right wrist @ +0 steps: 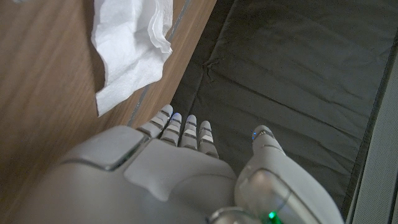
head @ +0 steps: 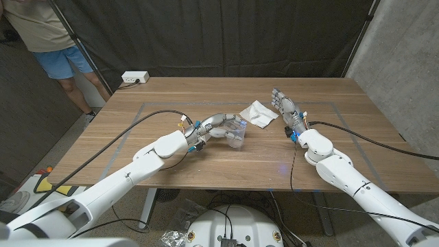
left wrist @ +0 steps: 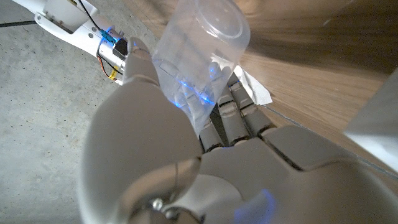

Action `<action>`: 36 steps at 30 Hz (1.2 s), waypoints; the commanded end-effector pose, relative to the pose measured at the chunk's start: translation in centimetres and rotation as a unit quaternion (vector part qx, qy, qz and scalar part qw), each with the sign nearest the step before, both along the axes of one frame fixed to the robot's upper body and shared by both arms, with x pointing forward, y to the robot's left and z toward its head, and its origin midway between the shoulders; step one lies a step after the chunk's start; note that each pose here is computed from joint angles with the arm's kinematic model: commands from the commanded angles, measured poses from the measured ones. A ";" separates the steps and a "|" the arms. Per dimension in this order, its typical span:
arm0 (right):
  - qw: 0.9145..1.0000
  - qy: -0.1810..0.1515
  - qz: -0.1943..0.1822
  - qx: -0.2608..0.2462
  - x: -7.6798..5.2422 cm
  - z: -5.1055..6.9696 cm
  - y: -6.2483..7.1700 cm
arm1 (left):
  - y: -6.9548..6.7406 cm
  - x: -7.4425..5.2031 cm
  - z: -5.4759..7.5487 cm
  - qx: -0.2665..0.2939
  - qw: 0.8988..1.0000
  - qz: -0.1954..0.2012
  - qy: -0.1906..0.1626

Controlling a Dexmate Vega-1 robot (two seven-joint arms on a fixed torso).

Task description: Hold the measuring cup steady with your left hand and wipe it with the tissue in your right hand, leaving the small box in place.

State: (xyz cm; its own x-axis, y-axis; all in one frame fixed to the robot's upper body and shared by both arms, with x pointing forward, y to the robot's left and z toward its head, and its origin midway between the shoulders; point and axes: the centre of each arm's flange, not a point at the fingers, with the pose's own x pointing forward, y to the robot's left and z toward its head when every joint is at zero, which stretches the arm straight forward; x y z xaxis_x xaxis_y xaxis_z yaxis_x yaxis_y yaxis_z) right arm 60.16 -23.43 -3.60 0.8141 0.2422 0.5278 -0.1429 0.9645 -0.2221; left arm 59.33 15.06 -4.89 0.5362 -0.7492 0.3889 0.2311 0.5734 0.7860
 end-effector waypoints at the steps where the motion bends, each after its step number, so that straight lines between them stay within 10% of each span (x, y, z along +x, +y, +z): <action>1: 0.993 -0.006 -0.031 -0.110 0.0 1.6 1.6 | 1.6 -0.3 1.1 -0.046 0.998 0.028 -0.022; 22: 0.963 -0.003 -0.099 -0.249 1.3 3.1 3.8 | 3.8 -0.3 2.9 -0.088 0.995 0.035 -0.033; 36: 0.918 0.007 -0.157 -0.364 3.0 4.1 5.7 | 4.9 -0.3 3.3 -0.106 0.993 0.039 -0.032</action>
